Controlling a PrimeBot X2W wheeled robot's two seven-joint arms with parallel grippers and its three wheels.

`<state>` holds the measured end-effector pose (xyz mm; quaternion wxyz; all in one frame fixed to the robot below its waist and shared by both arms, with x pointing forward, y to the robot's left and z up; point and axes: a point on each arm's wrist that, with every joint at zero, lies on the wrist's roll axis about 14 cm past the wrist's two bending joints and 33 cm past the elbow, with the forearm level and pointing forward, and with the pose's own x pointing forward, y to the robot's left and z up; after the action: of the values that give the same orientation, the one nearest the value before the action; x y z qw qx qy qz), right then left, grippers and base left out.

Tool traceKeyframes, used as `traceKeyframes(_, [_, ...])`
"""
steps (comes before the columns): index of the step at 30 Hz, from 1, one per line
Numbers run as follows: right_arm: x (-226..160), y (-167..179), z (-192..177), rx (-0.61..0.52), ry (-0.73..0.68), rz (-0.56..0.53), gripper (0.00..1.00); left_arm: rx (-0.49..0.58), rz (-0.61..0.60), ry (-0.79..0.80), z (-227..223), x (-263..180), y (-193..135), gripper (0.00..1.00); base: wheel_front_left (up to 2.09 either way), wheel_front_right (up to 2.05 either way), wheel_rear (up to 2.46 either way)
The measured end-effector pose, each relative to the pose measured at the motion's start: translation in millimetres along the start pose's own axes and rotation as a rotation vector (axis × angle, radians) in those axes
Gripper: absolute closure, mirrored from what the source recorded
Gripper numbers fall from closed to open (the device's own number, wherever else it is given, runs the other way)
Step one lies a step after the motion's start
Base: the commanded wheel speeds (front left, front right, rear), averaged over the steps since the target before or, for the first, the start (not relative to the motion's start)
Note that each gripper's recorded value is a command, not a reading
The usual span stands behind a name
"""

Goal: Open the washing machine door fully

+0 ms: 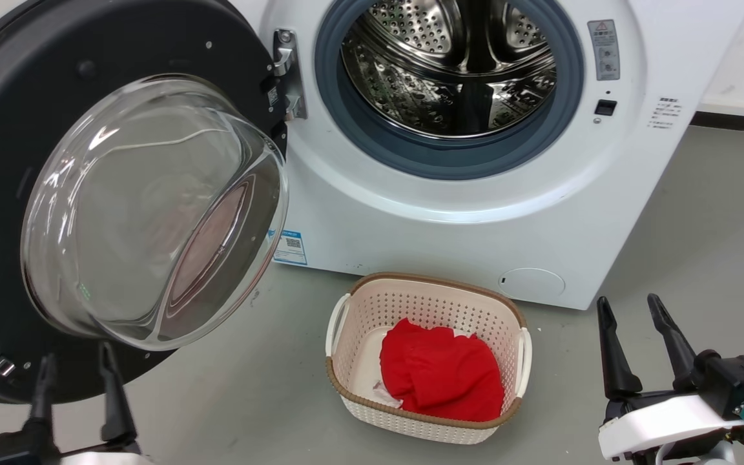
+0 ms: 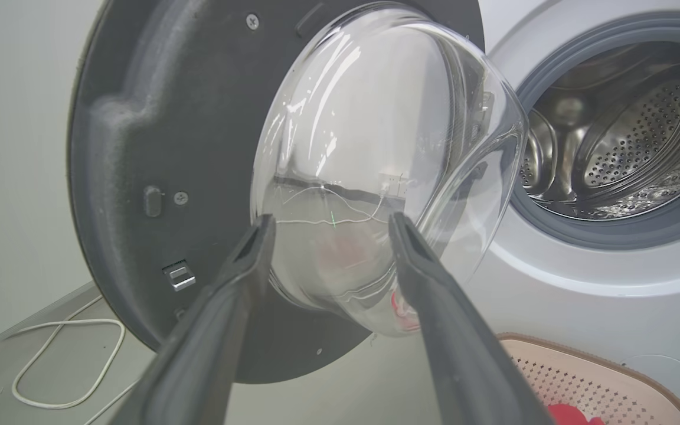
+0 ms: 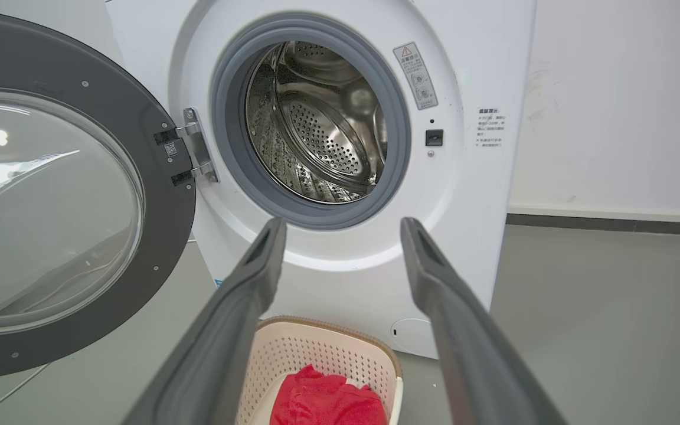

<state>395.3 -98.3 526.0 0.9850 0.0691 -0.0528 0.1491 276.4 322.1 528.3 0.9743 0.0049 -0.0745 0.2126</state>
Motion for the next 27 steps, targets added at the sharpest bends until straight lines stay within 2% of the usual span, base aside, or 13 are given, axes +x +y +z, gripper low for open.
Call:
traceKeyframes(16, [-33.5, -40.4, 16.2, -0.072, -0.021, -0.133, 0.0, -0.092, -0.322, -0.029, 7.3, 13.7, -115.7, 0.0, 0.0, 0.0, 0.0])
traceKeyframes(27, [-56.1, -63.5, 18.7, -0.087, -0.017, -0.219, 0.0, -0.107, -0.405, -0.022, 4.5, 21.0, -149.7, 0.0, 0.0, 0.0, 0.0])
